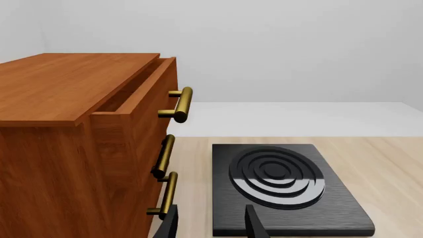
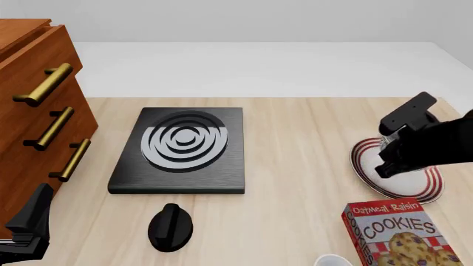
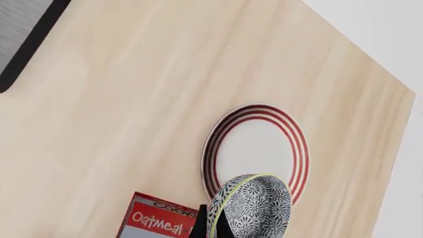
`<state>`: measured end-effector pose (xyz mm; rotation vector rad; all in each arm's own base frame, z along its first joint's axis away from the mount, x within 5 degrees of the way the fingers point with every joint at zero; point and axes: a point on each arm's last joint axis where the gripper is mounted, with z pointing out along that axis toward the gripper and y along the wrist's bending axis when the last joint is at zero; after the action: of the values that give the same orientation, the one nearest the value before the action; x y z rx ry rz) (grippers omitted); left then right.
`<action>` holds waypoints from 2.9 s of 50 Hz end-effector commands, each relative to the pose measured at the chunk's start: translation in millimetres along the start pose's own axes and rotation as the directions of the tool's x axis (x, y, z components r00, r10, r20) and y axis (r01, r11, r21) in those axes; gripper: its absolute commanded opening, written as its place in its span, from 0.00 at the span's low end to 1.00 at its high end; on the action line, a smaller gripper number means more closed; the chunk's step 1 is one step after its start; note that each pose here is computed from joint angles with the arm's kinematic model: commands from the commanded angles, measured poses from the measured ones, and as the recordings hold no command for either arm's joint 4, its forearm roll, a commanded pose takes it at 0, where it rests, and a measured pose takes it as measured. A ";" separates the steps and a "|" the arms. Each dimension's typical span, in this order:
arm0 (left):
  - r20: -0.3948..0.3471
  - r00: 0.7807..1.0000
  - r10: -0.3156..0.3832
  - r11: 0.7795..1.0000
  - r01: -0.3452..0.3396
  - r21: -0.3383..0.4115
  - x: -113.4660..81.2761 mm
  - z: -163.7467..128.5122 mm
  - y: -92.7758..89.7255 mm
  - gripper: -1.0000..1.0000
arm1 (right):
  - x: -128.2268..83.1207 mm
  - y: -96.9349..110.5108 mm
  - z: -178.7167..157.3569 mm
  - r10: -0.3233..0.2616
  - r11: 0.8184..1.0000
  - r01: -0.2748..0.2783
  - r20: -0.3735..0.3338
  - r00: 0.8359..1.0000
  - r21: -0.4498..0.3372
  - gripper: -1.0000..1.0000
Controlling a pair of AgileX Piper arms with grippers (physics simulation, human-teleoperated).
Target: Pick the akita bowl on the ramekin and place it on the plate.
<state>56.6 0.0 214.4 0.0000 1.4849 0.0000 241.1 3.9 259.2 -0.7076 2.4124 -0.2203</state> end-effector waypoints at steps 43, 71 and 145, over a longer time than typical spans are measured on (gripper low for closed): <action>0.000 1.000 0.000 1.000 0.000 0.000 0.0 0.0 0.0 1.00 | 5.4 -47.7 43.8 0.067 0.996 -0.063 -0.070 0.995 0.062 0.00; 0.000 1.000 0.000 1.000 0.000 0.000 0.0 0.0 0.0 1.00 | 3.1 -70.2 78.2 0.106 0.993 -0.099 -0.100 0.989 0.071 0.00; 0.000 1.000 0.000 1.000 0.000 0.000 0.0 0.0 0.0 1.00 | 10.5 -49.1 136.6 0.100 0.995 -0.100 -0.148 0.984 0.005 1.00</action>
<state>56.6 0.0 214.4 0.0000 1.4849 0.0000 338.6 -43.3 156.2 -0.5972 2.5851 -0.2385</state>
